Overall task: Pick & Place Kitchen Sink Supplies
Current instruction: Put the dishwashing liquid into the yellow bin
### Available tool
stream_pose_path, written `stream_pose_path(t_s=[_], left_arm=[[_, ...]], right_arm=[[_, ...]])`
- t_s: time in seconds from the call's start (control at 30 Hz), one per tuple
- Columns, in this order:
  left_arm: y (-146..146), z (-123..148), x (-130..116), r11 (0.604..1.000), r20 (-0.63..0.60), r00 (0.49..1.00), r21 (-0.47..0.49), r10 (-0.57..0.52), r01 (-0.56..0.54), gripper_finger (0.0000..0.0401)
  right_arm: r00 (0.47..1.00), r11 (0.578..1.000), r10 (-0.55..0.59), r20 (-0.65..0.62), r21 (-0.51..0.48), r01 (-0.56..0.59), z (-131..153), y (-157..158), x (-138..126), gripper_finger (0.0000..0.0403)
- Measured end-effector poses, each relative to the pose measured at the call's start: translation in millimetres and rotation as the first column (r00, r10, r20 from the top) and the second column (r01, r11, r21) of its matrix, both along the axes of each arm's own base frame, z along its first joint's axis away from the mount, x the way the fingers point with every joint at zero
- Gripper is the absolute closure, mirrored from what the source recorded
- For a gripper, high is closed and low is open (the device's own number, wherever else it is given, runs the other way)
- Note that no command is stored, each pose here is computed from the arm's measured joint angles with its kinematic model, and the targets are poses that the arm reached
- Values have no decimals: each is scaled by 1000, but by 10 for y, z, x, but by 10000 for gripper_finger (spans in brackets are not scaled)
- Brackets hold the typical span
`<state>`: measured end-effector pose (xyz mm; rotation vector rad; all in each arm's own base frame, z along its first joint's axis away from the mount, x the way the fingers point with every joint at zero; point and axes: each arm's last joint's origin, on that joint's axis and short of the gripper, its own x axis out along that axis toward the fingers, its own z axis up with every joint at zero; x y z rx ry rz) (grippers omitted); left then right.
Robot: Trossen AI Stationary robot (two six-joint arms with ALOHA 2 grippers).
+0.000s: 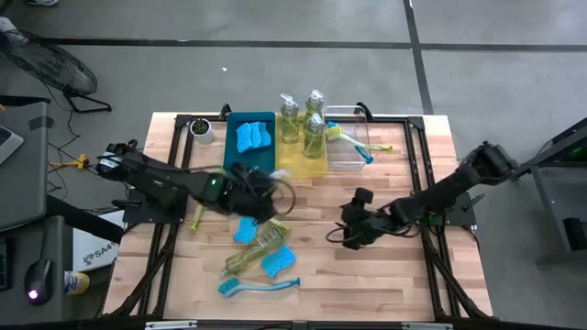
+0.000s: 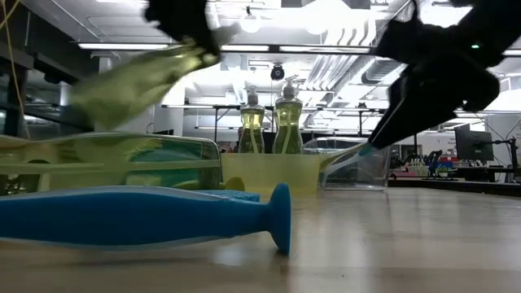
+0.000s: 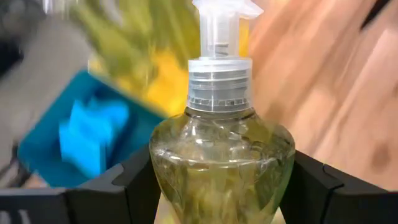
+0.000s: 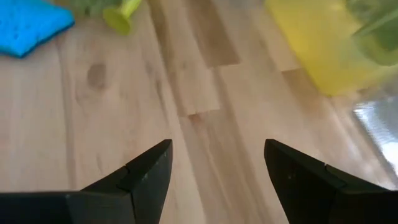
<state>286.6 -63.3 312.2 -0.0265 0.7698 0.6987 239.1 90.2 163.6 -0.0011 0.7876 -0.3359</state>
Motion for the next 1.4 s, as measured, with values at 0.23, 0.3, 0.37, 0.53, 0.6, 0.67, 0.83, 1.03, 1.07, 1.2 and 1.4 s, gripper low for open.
stream_pose_path(t_s=[0.23,0.3,0.37,0.53,0.6,0.67,0.83,1.03,1.07,1.2,1.4], left_arm=[[471,221,336,991,173,984,132,-42,19,158],[611,273,402,986,217,976,168,-31,-6,158],[744,318,442,982,257,966,187,-25,-24,158],[1021,173,519,978,359,929,206,-84,9,158],[1126,36,517,976,362,925,213,-112,34,158],[1238,-73,510,974,398,907,219,-136,50,158],[1501,-249,414,963,497,848,263,-187,58,158],[1719,-363,269,950,578,778,304,-247,75,159],[1757,-399,242,947,585,768,309,-262,88,159],[1871,-493,133,938,614,736,337,-284,80,159],[2007,-647,-1,918,651,665,370,-366,143,160]], right_arm=[[974,994,-105,202,-12,110,-2,-70,-329,155],[965,991,-125,230,-22,134,-17,-97,-392,155],[957,989,-135,257,-21,145,-25,-117,-431,155],[957,988,-133,258,-36,147,-67,-141,-472,155],[957,988,-133,259,-36,147,-73,-144,-474,155],[959,989,-128,254,-46,144,-76,-146,-477,155],[959,987,-123,257,-65,144,-72,-147,-475,155],[953,983,-131,272,-92,161,-61,-153,-471,155],[952,982,-133,275,-95,165,-60,-154,-471,155],[950,981,-137,281,-96,169,-56,-154,-469,156],[948,978,-138,286,-112,176,-51,-161,-464,155]])
